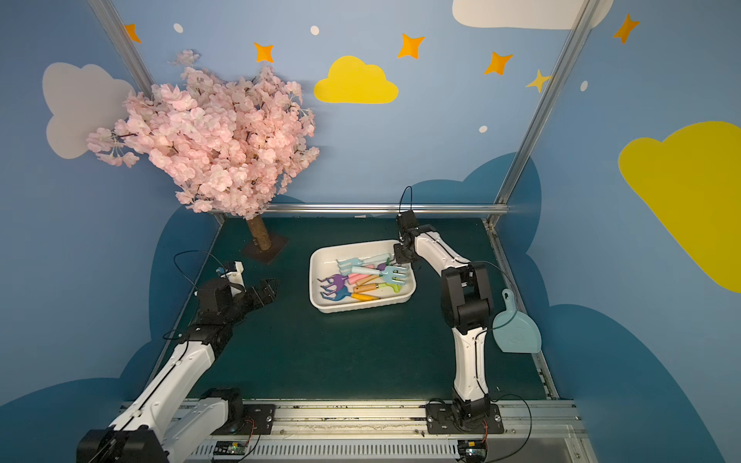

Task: Take the hand rake out of the storage box
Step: Move the storage box to the center of the board.

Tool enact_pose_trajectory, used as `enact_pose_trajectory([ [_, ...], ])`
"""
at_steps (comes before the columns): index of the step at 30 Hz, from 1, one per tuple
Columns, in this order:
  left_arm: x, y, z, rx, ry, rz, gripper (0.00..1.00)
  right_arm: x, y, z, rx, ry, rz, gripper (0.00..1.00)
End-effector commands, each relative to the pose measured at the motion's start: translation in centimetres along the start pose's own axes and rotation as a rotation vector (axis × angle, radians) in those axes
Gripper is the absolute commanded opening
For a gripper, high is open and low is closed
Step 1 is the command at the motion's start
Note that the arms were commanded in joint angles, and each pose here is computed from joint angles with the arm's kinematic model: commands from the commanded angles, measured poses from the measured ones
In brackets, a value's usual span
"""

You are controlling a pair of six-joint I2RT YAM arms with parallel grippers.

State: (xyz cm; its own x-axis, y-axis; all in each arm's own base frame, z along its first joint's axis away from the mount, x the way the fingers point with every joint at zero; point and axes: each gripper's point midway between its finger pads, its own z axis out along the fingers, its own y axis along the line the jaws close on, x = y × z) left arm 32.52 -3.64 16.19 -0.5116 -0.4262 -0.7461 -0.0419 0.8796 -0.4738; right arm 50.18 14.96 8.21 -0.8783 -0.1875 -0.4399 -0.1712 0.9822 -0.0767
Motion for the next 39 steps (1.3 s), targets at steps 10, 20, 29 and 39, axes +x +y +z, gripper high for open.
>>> enact_pose_trajectory([
  [10,0.2,-0.1,0.3,0.012,0.002,0.021,1.00,-4.4,-1.8,2.9,0.060,-0.045,0.131,0.00],
  [20,0.3,0.0,0.4,0.011,0.008,0.020,1.00,-6.2,-2.7,4.7,0.131,-0.136,0.198,0.00],
  [29,0.4,0.0,0.5,0.010,0.012,0.018,1.00,-7.9,-3.2,5.4,0.146,-0.204,0.213,0.00],
  [39,0.4,0.0,0.5,0.013,0.016,0.018,1.00,-10.4,-2.9,6.7,0.095,-0.245,0.193,0.00],
])
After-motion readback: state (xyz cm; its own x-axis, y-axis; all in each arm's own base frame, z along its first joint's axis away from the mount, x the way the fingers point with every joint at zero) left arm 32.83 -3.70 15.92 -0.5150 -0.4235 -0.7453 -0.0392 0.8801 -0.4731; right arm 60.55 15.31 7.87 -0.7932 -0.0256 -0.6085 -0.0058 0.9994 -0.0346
